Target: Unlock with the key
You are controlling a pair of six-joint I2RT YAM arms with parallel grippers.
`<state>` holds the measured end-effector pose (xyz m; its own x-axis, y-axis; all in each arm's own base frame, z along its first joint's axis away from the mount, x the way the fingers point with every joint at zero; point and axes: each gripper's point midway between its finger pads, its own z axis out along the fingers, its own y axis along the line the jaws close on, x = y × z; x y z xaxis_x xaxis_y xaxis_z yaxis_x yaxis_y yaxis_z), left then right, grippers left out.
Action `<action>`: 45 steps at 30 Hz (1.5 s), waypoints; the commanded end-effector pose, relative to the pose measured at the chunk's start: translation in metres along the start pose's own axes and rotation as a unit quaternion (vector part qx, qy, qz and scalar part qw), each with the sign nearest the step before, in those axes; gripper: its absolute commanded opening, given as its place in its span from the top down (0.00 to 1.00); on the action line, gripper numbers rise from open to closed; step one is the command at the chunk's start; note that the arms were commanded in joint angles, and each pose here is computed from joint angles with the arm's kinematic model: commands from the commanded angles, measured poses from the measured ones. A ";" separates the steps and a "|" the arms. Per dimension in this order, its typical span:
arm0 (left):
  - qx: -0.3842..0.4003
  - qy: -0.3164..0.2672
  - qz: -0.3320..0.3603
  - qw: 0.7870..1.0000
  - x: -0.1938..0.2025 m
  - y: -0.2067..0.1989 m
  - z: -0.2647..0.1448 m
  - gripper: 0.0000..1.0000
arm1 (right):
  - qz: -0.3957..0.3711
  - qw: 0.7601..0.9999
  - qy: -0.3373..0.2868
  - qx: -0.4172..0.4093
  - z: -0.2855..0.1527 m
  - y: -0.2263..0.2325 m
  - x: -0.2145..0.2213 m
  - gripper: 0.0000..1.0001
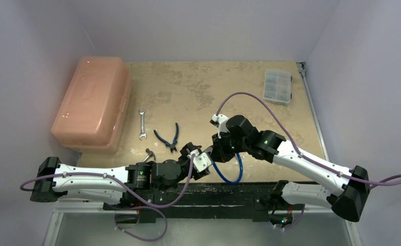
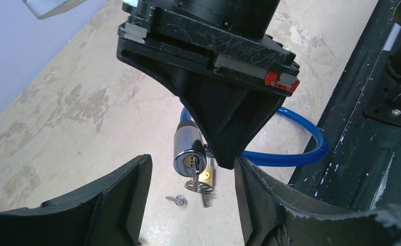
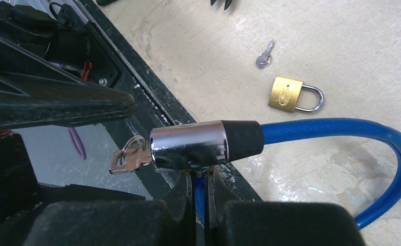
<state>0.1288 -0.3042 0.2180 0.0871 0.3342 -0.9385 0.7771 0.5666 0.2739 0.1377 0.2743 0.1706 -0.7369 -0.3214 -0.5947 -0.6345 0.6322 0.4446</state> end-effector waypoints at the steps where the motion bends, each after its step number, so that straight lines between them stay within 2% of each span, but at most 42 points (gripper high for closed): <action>1: -0.018 -0.013 0.002 1.000 -0.005 0.003 0.007 0.38 | -0.002 1.000 -0.021 -0.010 -0.006 0.005 -0.007 1.00; 11: -0.034 0.005 0.032 0.999 0.007 0.003 0.015 0.49 | -0.003 1.000 -0.024 -0.018 -0.009 0.008 -0.005 1.00; 13: -0.035 0.007 0.038 0.999 0.009 0.002 0.018 0.54 | -0.003 0.999 -0.024 -0.021 -0.010 0.008 -0.005 1.00; 15: -0.039 0.010 0.045 0.998 0.011 0.002 0.021 0.69 | -0.003 0.999 -0.024 -0.021 -0.010 0.009 -0.005 1.00; 18: -0.051 0.019 0.058 0.997 0.015 0.004 0.025 0.98 | -0.004 0.999 -0.023 -0.023 -0.010 0.009 -0.006 1.00; 19: -0.054 0.018 0.059 0.997 0.015 0.004 0.025 1.00 | -0.004 0.999 -0.024 -0.022 -0.010 0.009 -0.006 1.00; 25: -0.055 0.002 0.041 0.998 0.008 0.008 0.021 1.00 | -0.005 1.000 -0.023 -0.013 -0.011 0.005 -0.004 1.00; 33: -0.055 -0.040 -0.037 0.997 -0.010 0.020 0.003 1.00 | 0.003 1.000 -0.016 0.008 -0.002 -0.006 0.005 1.00; 45: -0.067 -0.037 -0.070 0.995 -0.002 0.027 -0.004 1.00 | 0.010 1.000 -0.018 0.017 0.000 -0.010 0.004 1.00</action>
<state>0.1469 -0.2835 0.2194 0.0565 0.2712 -0.9609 0.6992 0.6762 0.2320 0.1300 0.2654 0.1541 -0.7517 -0.3264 -0.5731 -0.6200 0.6459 0.4454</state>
